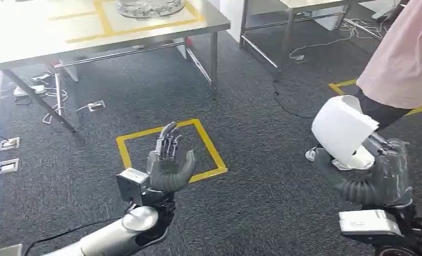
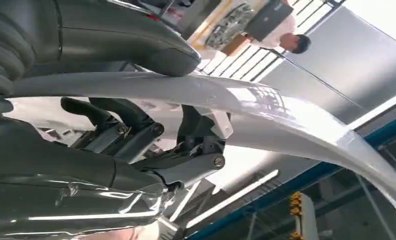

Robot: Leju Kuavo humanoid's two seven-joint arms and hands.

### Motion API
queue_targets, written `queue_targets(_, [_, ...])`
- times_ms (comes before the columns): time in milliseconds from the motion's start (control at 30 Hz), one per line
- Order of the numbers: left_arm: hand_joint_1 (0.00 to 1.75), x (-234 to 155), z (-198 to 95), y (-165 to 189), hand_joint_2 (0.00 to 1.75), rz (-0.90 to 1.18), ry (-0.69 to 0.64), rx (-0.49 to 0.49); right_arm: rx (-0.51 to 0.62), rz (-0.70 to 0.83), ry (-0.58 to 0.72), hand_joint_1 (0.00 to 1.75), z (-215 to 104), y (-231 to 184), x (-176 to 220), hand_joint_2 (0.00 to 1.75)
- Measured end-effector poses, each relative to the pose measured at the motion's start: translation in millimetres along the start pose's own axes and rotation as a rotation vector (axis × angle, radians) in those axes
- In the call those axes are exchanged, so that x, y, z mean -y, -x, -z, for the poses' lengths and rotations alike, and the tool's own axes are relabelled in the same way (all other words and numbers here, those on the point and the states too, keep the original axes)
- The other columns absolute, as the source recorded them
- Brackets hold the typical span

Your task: Take the parts from the cabinet and place them on the table.

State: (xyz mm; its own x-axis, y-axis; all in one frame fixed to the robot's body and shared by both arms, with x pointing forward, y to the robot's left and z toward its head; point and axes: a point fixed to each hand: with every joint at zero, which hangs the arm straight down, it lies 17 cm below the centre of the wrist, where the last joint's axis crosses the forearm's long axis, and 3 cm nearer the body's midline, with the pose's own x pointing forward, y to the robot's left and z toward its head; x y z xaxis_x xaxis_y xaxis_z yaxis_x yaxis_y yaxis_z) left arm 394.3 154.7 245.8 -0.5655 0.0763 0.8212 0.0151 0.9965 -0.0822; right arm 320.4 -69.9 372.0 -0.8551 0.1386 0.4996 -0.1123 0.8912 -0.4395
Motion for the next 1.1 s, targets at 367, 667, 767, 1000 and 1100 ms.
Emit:
queue_targets(367, [0.00, -1.5, 0.4, 0.1, 1.75, 0.006, 0.002, 0.002, -0.001, 0.001, -0.001, 1.75, 0.0, 0.4, -0.7, 1.75])
queue_targets(667, [0.00, 2.2, 1.3, -2.4, 1.75, -0.003, 0.000, 0.007, -0.012, 0.018, -0.007, 1.75, 0.4, 2.3, -1.1, 1.75])
queue_targets(767, [0.00, 3.1, 1.1, -1.8, 1.75, -0.006, 0.001, 0.003, -0.021, 0.026, -0.011, 1.75, -1.4, 3.8, -2.8, 1.75])
queue_targets(1000, [0.00, 3.7, 1.2, -0.2, 1.75, -0.008, 0.000, -0.009, -0.020, 0.027, -0.011, 1.75, -1.3, 3.4, -2.8, 1.75])
queue_targets(1100, [0.00, 3.2, 2.5, -1.1, 1.75, -0.006, 0.000, -0.005, -0.022, 0.026, -0.011, 1.75, -1.3, 4.0, -2.2, 1.75])
